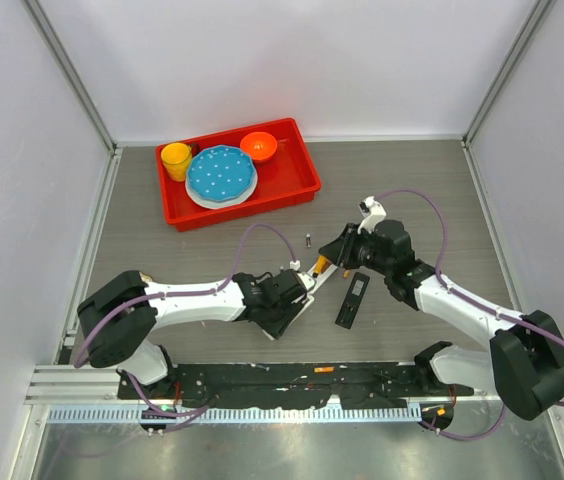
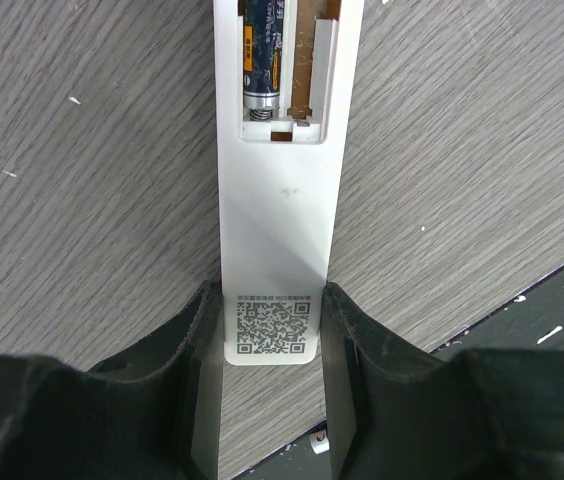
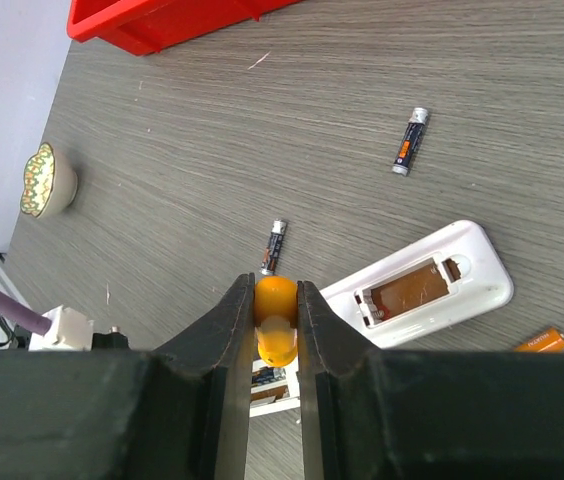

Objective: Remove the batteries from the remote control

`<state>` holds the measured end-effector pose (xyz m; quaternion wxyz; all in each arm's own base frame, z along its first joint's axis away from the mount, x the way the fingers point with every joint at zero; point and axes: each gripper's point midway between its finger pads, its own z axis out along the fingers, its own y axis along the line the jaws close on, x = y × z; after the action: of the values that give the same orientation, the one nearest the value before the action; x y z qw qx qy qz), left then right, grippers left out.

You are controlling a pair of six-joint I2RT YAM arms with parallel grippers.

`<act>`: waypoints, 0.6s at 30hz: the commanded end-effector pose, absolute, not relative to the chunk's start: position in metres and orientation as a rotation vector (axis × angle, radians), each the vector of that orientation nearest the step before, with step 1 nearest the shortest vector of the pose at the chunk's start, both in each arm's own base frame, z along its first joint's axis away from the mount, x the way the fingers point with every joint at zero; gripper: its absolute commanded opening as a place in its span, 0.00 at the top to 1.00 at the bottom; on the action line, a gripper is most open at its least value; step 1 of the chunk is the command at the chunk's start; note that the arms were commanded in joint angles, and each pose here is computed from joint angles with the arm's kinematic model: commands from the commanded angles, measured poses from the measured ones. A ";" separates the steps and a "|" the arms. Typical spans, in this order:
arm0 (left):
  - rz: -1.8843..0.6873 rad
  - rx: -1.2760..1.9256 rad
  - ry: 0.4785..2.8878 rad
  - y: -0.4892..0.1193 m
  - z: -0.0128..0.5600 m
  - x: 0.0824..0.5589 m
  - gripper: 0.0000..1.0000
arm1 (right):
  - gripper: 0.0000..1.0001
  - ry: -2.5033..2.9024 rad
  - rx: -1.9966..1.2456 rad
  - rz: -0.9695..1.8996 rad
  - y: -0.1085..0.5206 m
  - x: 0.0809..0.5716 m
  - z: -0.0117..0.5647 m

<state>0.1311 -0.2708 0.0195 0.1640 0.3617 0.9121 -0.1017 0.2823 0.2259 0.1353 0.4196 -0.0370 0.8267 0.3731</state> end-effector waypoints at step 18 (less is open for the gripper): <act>-0.308 1.056 2.590 -0.280 0.011 0.128 1.00 | 0.99 2.048 -0.122 0.961 0.238 0.297 0.136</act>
<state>0.1312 -0.2707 0.0194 0.1645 0.3621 0.9120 -0.1009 0.2875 0.2306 0.1176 0.4030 -0.0367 0.8360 0.3705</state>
